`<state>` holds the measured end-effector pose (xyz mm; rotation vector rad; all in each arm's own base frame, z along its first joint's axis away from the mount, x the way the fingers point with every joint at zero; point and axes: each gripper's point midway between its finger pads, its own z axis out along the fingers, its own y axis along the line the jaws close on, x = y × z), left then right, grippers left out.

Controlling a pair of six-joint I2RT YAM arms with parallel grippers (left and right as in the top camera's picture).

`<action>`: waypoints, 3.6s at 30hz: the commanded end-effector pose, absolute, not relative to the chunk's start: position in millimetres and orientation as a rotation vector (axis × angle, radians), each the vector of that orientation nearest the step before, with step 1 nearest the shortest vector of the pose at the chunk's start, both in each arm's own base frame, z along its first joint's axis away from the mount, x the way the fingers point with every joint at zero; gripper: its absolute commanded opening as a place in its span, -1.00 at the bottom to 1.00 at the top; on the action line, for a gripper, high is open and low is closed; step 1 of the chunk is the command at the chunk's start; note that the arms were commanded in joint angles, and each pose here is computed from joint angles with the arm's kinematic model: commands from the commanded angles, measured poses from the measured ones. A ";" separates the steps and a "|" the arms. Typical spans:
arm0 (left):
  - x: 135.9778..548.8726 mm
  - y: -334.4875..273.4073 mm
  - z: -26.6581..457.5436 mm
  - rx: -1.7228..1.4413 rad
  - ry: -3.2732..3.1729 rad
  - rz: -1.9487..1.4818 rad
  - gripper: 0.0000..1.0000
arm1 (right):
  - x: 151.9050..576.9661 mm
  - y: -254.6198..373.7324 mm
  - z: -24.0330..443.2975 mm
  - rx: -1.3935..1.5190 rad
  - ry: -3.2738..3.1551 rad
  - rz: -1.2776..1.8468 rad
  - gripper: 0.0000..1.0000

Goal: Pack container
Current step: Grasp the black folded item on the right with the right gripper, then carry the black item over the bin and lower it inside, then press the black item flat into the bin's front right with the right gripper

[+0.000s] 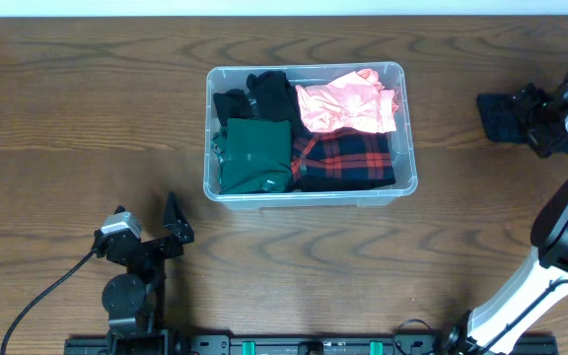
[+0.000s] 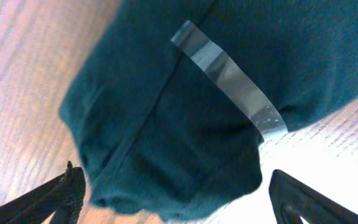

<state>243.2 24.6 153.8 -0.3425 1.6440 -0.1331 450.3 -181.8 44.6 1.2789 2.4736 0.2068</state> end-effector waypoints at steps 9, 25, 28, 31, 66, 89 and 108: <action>242.4 25.5 135.6 -0.354 1.695 -0.120 0.96 | 452.0 -174.4 -3.9 1.323 2.529 0.204 0.60; 242.4 25.5 135.6 -0.354 1.695 -0.120 0.96 | 465.1 -153.9 1.1 0.877 2.661 0.290 -0.98; 242.4 25.5 135.6 -0.354 1.695 -0.120 0.96 | 465.3 -149.6 14.5 0.824 2.661 0.309 -0.97; 242.4 25.5 135.6 -0.354 1.695 -0.120 0.96 | 470.4 -138.3 45.8 0.672 2.636 0.357 -0.97; 242.4 25.5 135.6 -0.354 1.695 -0.120 0.96 | 345.0 153.7 248.2 0.821 2.342 0.146 -0.97; 242.4 25.5 135.6 -0.354 1.695 -0.120 0.96 | 335.3 235.1 171.7 0.477 2.558 0.029 -0.97; 242.4 25.5 135.6 -0.354 1.695 -0.120 0.96 | 290.7 233.2 161.5 0.178 2.736 -0.108 0.99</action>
